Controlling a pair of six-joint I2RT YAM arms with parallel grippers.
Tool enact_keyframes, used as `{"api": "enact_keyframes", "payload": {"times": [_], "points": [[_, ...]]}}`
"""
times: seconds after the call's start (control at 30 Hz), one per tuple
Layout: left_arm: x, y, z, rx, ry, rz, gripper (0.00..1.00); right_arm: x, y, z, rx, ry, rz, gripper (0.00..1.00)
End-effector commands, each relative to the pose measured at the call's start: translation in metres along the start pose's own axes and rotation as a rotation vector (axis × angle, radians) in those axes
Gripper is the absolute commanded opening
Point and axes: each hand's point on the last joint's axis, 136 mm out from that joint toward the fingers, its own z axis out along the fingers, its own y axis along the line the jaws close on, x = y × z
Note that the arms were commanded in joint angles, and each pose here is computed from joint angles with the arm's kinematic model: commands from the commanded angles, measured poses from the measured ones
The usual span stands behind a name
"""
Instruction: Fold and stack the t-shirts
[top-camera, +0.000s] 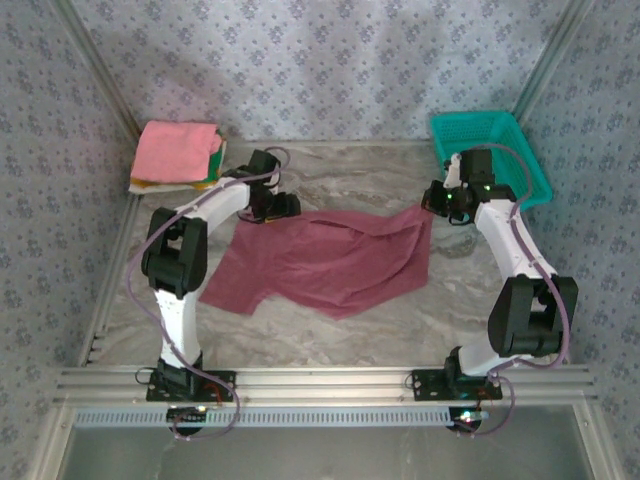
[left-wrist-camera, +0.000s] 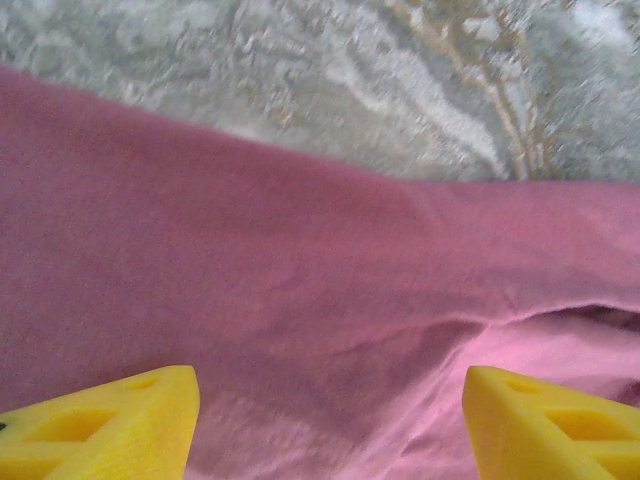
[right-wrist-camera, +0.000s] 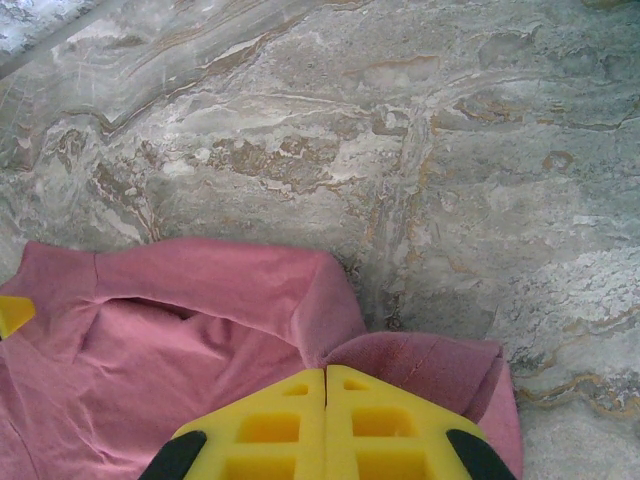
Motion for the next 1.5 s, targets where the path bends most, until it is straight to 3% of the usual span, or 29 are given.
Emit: {"api": "enact_keyframes", "payload": {"times": [0.0, 0.13, 0.43, 0.57, 0.77, 0.9, 1.23, 1.27, 1.3, 1.37, 1.47], "points": [[0.011, 0.001, -0.02, -0.062, 0.0, -0.002, 0.7, -0.001, 0.002, 0.0, 0.001, -0.001, -0.019, 0.0], [0.013, 0.01, -0.015, -0.109, -0.012, -0.012, 0.65, 0.001, 0.002, 0.004, -0.002, 0.006, -0.017, 0.0], [-0.007, 0.003, 0.014, -0.074, -0.007, 0.005, 0.53, 0.002, 0.001, 0.006, -0.001, 0.009, -0.021, 0.0], [0.001, 0.006, 0.02, -0.081, 0.017, 0.004, 0.57, 0.002, 0.0, 0.006, -0.001, 0.011, -0.022, 0.0], [-0.001, 0.013, 0.024, -0.107, 0.003, 0.015, 0.19, 0.004, -0.001, 0.009, -0.001, 0.018, -0.021, 0.0], [-0.01, 0.008, 0.016, -0.108, -0.02, 0.028, 0.0, 0.003, -0.001, 0.009, -0.002, 0.018, -0.021, 0.0], [-0.017, 0.001, -0.018, -0.126, -0.073, 0.082, 0.02, 0.003, 0.0, 0.008, -0.004, 0.016, -0.019, 0.0], [-0.009, 0.002, -0.019, -0.162, -0.043, 0.098, 0.26, 0.003, 0.0, 0.008, -0.008, 0.015, -0.02, 0.0], [-0.003, 0.001, -0.017, -0.18, -0.025, 0.116, 0.33, 0.003, 0.0, 0.007, -0.007, 0.014, -0.02, 0.0], [0.01, -0.006, -0.01, -0.16, 0.001, 0.122, 0.46, 0.003, -0.001, 0.008, -0.004, 0.015, -0.018, 0.0], [0.023, -0.011, 0.002, -0.157, 0.024, 0.121, 0.49, 0.004, -0.002, 0.011, -0.004, 0.019, -0.017, 0.0]]}}
